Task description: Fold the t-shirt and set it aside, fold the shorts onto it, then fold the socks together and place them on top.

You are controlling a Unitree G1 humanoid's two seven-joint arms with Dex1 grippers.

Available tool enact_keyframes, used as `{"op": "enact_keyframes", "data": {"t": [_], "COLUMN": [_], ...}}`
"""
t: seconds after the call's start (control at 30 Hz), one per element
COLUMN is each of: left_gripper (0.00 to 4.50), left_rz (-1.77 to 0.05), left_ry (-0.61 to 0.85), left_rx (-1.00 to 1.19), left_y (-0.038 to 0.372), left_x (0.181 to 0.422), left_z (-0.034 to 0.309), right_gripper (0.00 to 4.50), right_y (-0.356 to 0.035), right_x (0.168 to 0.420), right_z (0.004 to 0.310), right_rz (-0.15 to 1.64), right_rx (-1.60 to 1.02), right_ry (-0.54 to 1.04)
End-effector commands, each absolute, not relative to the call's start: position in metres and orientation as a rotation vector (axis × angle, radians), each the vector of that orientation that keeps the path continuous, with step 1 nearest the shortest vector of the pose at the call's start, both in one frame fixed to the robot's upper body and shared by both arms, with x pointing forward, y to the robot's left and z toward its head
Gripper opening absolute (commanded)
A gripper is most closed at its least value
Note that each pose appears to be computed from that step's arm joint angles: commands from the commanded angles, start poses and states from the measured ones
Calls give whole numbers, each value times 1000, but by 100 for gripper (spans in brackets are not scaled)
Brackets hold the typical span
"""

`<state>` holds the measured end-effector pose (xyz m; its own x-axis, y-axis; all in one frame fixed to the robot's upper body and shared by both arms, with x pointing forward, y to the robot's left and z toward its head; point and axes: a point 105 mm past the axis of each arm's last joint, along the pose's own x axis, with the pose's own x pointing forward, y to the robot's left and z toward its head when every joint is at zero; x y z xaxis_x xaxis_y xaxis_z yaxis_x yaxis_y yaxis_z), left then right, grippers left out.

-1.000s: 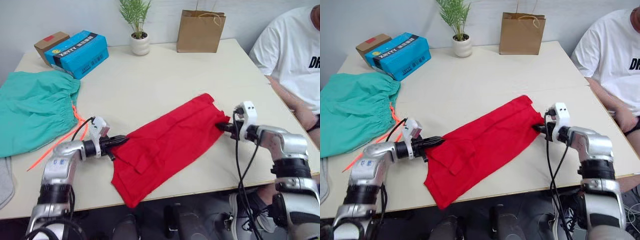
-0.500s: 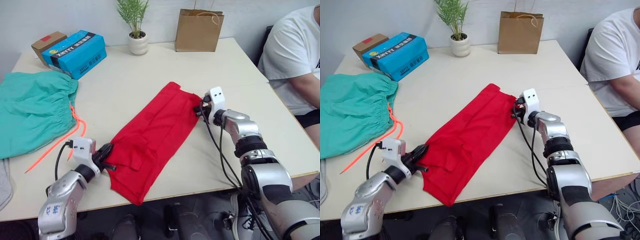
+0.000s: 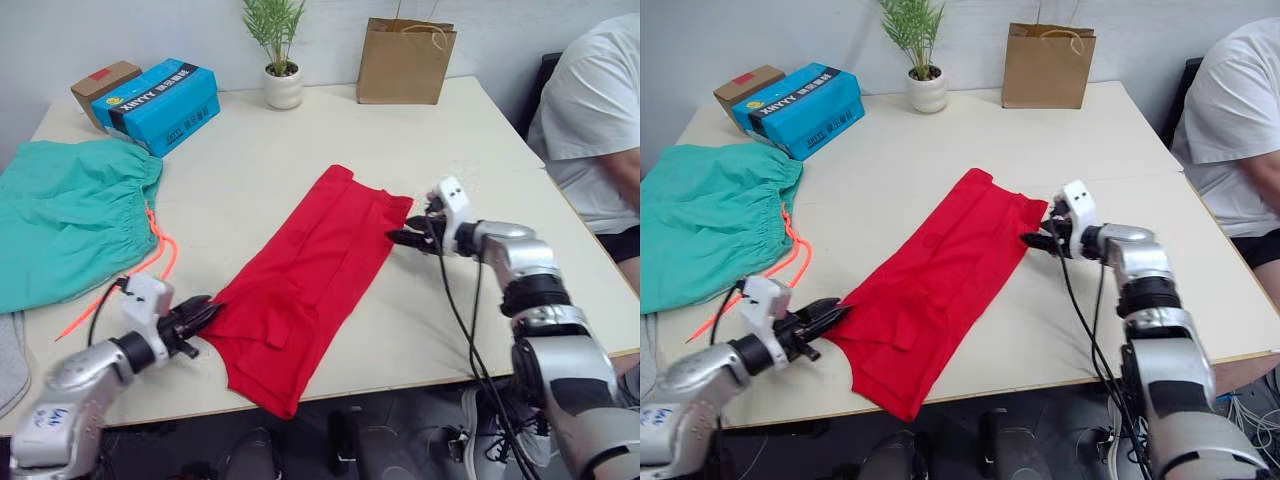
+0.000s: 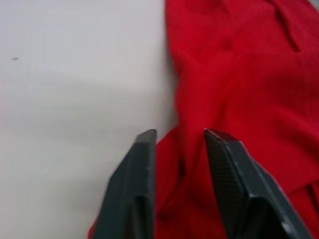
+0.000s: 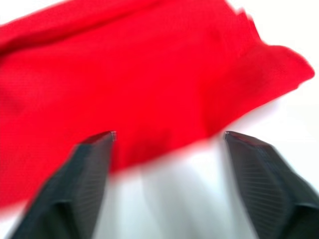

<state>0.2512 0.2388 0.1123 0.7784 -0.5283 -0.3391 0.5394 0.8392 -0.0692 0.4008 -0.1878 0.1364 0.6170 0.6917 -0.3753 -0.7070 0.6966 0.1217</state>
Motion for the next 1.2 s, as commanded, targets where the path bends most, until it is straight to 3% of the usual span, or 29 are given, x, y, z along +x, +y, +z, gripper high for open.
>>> {"op": "enact_keyframes", "data": {"t": [0.03, 0.2, 0.33, 0.67, 0.8, 1.1, 1.2], "left_gripper": [293, 448, 448, 448, 448, 448, 450], "left_rz": [-694, -802, -811, -893, -873, -796, -833], "left_ry": [376, 401, 324, 364, 436, 515, 553], "left_rx": [11, 42, 86, 93, 83, 2, -30], "left_y": [245, 250, 240, 185, 159, 154, 145], "left_x": [248, 266, 301, 354, 384, 411, 411], "left_z": [129, 153, 167, 147, 132, 122, 118], "right_gripper": [450, 450, 450, 450, 450, 450, 391], "right_y": [-180, -152, -118, -63, -39, -21, -18], "right_x": [368, 307, 276, 240, 217, 214, 215], "right_z": [153, 148, 133, 104, 96, 85, 82], "right_rz": [949, 1104, 1152, 1165, 1270, 1224, 1198], "right_rx": [24, 175, 264, 347, 353, 414, 421], "right_ry": [468, 621, 694, 839, 901, 935, 940]}}
